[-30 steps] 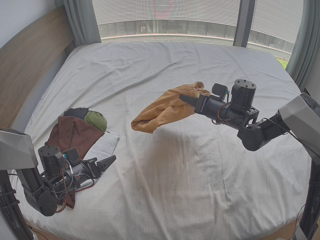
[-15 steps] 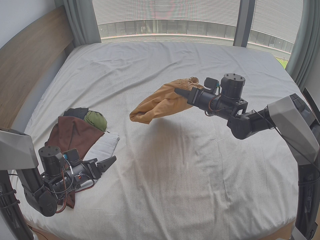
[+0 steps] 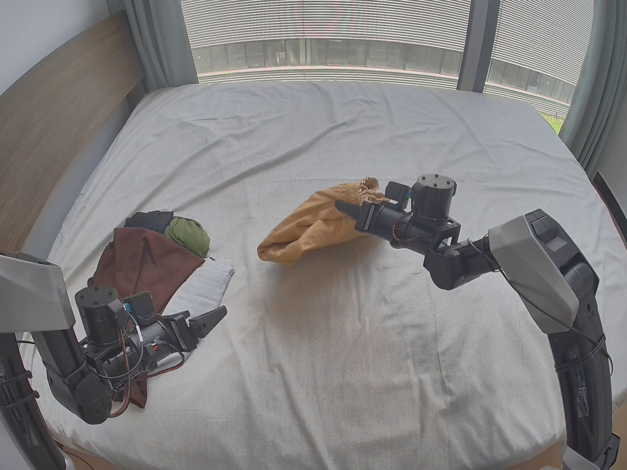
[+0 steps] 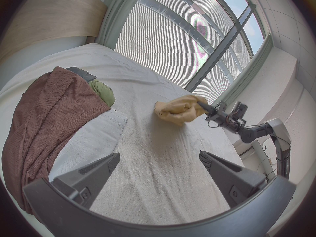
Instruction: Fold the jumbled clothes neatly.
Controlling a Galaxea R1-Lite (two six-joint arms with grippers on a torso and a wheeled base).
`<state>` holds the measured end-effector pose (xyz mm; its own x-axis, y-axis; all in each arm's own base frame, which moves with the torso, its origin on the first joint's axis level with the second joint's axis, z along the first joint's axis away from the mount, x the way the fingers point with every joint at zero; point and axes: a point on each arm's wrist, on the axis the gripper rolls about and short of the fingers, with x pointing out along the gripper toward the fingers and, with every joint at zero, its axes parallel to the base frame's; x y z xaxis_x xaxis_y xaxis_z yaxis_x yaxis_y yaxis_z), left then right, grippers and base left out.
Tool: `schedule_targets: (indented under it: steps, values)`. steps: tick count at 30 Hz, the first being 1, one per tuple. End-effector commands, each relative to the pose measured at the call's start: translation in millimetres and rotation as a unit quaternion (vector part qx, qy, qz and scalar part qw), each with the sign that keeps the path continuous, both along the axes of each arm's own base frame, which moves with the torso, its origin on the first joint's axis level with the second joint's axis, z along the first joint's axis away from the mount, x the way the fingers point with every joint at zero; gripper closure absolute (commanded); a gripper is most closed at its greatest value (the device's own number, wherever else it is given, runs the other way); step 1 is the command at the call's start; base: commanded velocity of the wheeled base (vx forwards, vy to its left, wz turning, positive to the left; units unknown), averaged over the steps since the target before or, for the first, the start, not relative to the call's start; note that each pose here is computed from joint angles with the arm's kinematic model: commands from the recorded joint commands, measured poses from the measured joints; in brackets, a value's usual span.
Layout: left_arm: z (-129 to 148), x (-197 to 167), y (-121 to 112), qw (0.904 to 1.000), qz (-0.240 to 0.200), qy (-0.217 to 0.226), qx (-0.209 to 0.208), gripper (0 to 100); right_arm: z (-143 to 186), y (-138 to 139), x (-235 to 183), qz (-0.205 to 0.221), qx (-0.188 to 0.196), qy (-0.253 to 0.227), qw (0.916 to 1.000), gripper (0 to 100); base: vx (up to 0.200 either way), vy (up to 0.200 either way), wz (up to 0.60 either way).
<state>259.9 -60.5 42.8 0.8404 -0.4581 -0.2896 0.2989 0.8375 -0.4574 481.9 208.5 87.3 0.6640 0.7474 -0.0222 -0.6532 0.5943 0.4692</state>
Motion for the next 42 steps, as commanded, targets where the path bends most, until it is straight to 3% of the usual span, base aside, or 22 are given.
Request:
schedule_targets:
  steps: [1, 10, 24, 25, 30, 38, 42]
  values:
    - [0.7, -0.2, 0.4, 1.0, 0.001, -0.001, 0.0, 0, -64.7, -21.0, -5.8, -0.015, -0.032, 0.055, 0.9978, 100, 0.0, 0.0, 0.0]
    - [1.9, -0.5, 0.0, 1.0, 0.0, -0.003, -0.001, 0, -99.2, -48.7, -32.1, -0.033, -0.036, 0.072, 0.9962, 100, 0.0, 0.0, 0.0]
    - [1.9, -0.5, 0.0, 1.0, 0.0, -0.003, -0.001, 0, -134.0, -53.0, -44.6, -0.035, -0.043, 0.091, 0.9943, 100, 0.0, 0.0, 0.0]
    - [1.9, -0.5, 0.0, 1.0, 0.0, -0.003, -0.001, 0, -134.2, -51.8, -45.2, -0.035, -0.043, 0.091, 0.9943, 0, 0.0, 0.0, 0.0]
    - [2.7, -0.2, 0.0, 1.0, 0.0, -0.006, -0.001, 0, -129.3, -58.9, -48.4, -0.043, -0.047, 0.098, 0.9931, 0, 0.0, 0.0, 0.0]
    - [2.5, 0.5, -0.2, 1.0, 0.0, -0.006, -0.001, 0, -65.8, -100.3, -52.6, -0.089, -0.035, 0.055, 0.9939, 0, 0.0, 0.0, 0.0]
    - [3.2, 0.8, -0.2, 1.0, 0.0, -0.008, -0.002, 0, -31.6, -106.2, -54.3, -0.095, -0.026, 0.017, 0.995, 0, 0.0, 0.0, 0.0]
